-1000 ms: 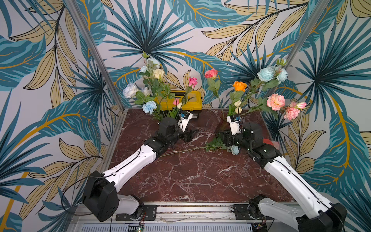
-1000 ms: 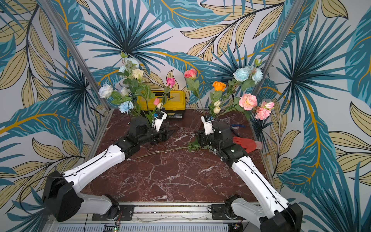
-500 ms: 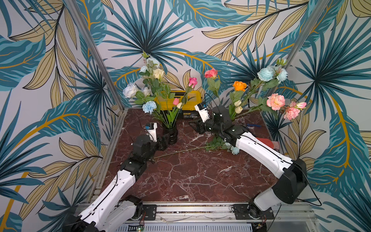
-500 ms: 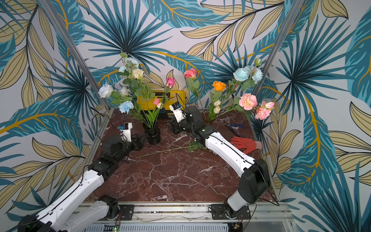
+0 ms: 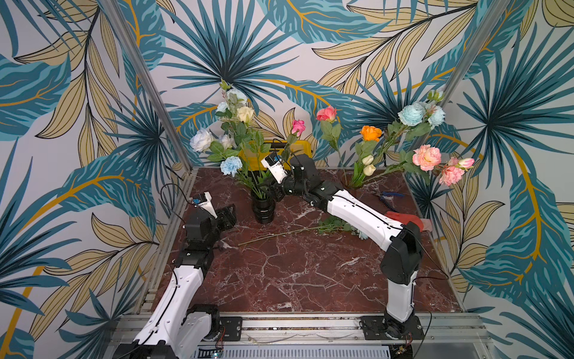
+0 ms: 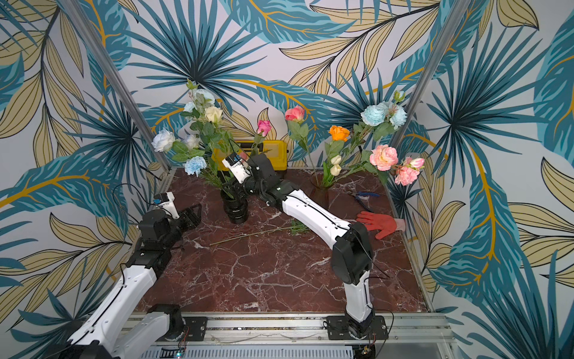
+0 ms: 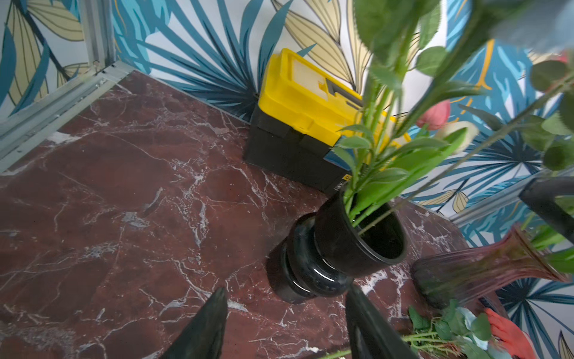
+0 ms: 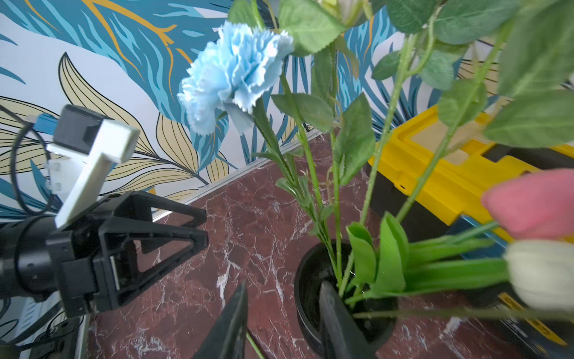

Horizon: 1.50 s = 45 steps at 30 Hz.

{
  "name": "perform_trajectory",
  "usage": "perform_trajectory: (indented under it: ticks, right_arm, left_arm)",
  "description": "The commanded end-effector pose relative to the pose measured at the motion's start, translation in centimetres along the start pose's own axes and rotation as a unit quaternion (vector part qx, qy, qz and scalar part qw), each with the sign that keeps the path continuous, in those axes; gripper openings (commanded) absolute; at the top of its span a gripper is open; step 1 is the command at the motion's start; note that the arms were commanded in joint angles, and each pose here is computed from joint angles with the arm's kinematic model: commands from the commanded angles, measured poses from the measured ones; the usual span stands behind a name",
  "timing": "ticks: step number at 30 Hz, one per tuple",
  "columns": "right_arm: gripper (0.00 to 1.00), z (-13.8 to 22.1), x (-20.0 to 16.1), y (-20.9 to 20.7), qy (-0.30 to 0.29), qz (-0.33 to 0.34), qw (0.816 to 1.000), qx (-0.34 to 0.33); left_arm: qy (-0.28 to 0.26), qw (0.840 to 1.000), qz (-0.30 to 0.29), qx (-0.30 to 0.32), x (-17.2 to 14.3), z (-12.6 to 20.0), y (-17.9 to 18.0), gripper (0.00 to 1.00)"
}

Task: Pick out blue flowers from the vase
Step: Pick up the flower from the vase.

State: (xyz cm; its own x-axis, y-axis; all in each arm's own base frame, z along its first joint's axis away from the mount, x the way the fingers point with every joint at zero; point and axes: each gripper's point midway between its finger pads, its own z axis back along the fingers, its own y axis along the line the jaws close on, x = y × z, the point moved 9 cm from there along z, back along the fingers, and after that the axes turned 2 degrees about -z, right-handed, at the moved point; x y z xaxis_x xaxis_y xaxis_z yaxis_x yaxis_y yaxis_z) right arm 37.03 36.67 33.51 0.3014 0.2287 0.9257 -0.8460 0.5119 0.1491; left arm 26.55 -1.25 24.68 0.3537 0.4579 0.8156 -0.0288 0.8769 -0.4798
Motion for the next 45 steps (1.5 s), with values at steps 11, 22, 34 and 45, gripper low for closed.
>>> perform_trajectory:
  ticks: [11,22,34,45]
  right_arm:
    - [0.36,-5.5,-0.8,-0.4,0.025,0.01,1.0,-0.001]
    - [0.36,-7.6,-1.5,-1.5,0.028,0.018,0.999,-0.03]
    - [0.35,-9.4,-2.0,-2.2,0.029,0.028,0.999,-0.031]
    - [0.14,-8.2,-0.9,-1.5,0.014,0.042,0.999,-0.023]
  left_arm:
    - [-0.003,0.997,-0.032,-0.072,4.2,-4.4,-2.2,0.6]
    - [0.007,0.996,-0.044,-0.083,4.6,-5.5,-2.5,0.59]
    - [0.013,0.994,-0.051,-0.091,4.7,-6.1,-2.6,0.59]
    - [0.019,0.994,-0.054,-0.093,4.2,-5.9,-2.4,0.59]
